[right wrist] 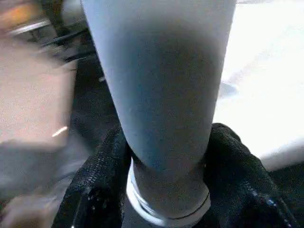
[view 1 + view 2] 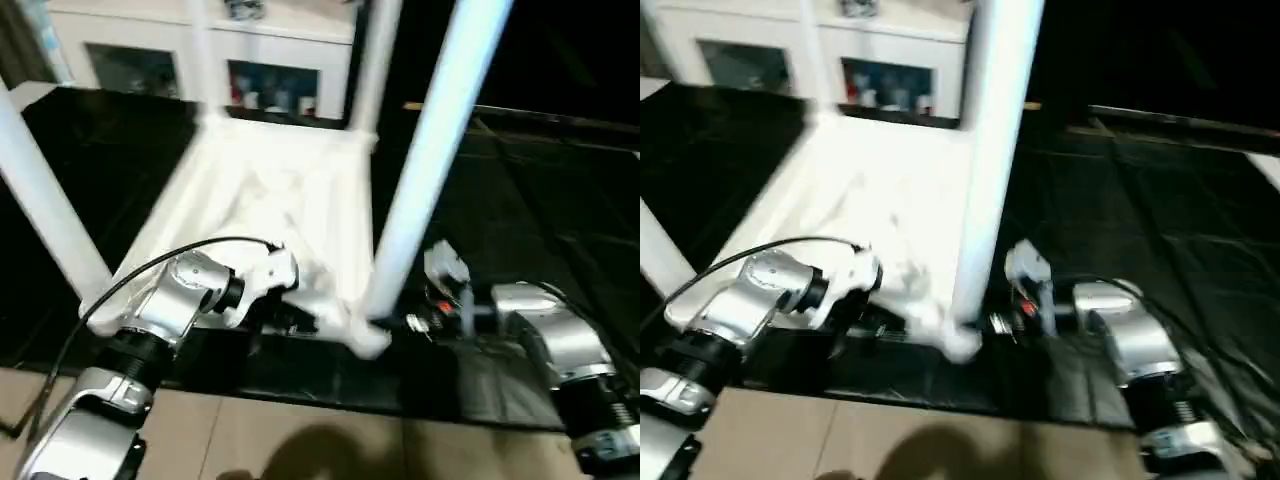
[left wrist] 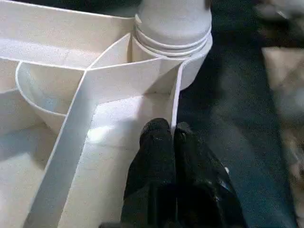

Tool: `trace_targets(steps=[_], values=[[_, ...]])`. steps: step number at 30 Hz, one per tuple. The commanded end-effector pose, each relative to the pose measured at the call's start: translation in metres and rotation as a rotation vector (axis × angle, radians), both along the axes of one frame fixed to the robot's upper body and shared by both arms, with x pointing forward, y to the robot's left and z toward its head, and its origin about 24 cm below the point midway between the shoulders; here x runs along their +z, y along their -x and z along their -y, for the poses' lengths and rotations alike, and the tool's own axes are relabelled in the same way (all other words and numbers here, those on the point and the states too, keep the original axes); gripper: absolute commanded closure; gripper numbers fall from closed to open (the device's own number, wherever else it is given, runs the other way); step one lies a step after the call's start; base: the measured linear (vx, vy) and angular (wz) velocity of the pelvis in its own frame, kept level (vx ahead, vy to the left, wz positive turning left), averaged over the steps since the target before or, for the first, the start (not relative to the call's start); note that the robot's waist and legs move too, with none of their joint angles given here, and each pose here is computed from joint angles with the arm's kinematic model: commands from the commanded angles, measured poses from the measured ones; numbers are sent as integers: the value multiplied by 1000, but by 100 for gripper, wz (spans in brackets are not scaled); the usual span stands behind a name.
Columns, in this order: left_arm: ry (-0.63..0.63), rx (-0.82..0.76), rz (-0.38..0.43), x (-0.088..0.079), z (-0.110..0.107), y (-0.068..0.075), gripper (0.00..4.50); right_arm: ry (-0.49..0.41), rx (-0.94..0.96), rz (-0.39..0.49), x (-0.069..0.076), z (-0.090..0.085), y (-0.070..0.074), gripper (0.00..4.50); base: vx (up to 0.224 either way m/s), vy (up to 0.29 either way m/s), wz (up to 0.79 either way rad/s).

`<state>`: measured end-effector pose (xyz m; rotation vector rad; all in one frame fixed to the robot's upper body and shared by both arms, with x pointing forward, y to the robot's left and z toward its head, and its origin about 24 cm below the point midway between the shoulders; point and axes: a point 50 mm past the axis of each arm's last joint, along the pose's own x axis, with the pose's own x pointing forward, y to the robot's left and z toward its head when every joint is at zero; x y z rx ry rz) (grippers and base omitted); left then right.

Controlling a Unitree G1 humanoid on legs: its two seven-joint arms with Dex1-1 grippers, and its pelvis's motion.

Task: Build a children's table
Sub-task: Rotate leg to tighten

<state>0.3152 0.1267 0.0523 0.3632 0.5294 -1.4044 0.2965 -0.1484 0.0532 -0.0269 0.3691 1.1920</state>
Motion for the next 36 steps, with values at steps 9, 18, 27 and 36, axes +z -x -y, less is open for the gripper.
trace_targets(steps=[9, 18, 27, 36], values=[[142, 322, 64, 16, 74, -25, 450, 0, -445, -4, -7, -75, -31, 259, 0, 0, 0], [150, 346, 81, 17, 79, -24, 450, -32, -464, 29, -1, -90, -32, 181, 0, 0, 0], [153, 234, 109, 17, 53, -21, 450, -30, -448, 73, 3, -52, -34, 98, 0, 0, 0], [121, 38, 70, 15, 33, -8, 450, -24, -245, 86, 14, -17, -26, 12, 0, 0, 0]])
